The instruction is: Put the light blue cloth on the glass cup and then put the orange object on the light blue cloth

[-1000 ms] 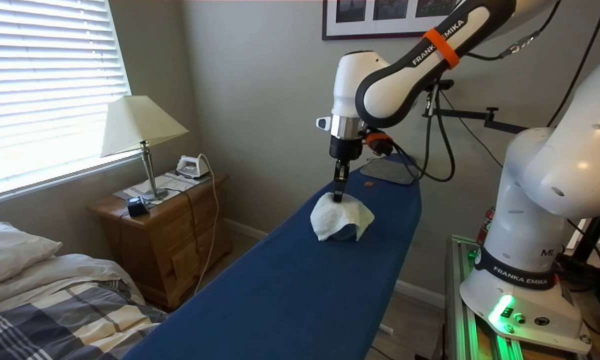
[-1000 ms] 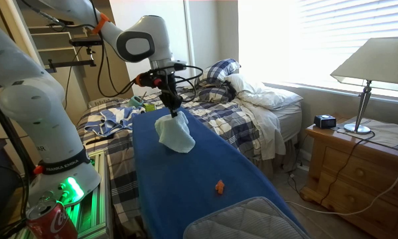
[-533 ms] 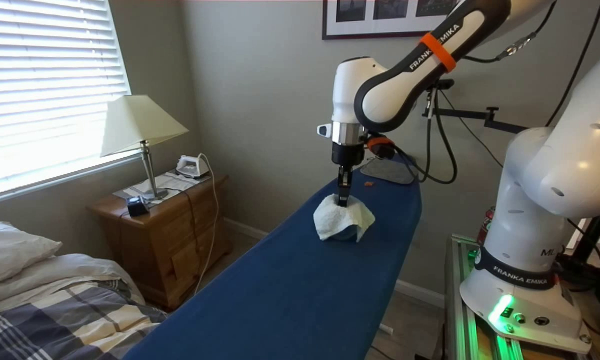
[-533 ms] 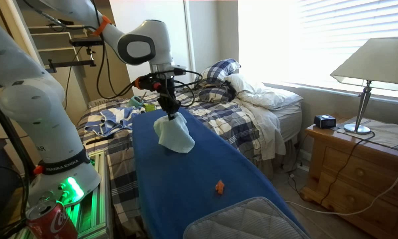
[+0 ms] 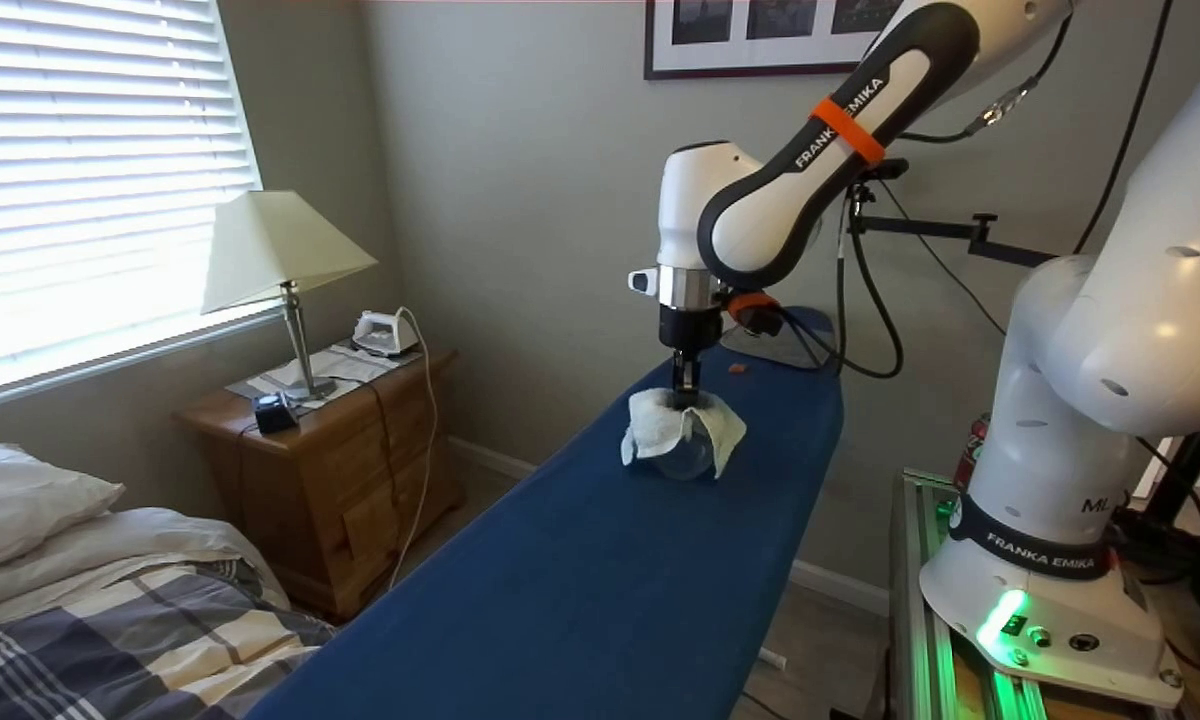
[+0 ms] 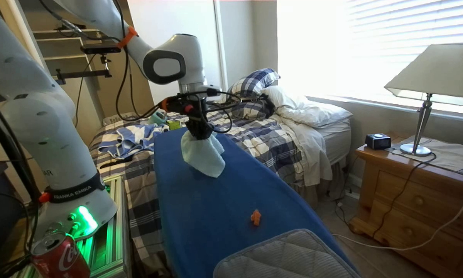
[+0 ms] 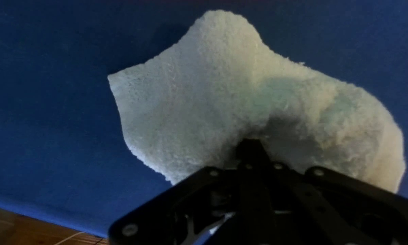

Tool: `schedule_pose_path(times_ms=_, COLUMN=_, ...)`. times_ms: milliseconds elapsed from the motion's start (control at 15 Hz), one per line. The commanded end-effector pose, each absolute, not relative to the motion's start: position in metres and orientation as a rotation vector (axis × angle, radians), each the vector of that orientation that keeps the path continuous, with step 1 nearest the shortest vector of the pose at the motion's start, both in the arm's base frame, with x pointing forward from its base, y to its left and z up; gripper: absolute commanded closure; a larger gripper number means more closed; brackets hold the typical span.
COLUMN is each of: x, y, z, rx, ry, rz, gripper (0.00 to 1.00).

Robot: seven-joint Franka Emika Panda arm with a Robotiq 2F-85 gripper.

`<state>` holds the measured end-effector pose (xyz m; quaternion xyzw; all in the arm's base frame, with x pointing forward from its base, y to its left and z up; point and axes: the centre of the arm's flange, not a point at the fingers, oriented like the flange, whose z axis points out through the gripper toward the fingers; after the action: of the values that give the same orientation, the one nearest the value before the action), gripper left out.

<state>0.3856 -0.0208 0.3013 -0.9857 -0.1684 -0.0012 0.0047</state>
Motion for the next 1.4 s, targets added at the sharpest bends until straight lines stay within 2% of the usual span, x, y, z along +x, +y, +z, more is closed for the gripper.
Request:
schedule_pose_path(times_ms=0, x=0.378, y=-0.025, z=0.286, rx=-3.073, ry=-0.57, rz=-0.015, gripper=0.97)
schedule_pose_path(times_ms=1333, x=0.373, y=-0.02, z=0.341, rx=-3.058, ry=-0.577, rz=-0.086, gripper=0.96)
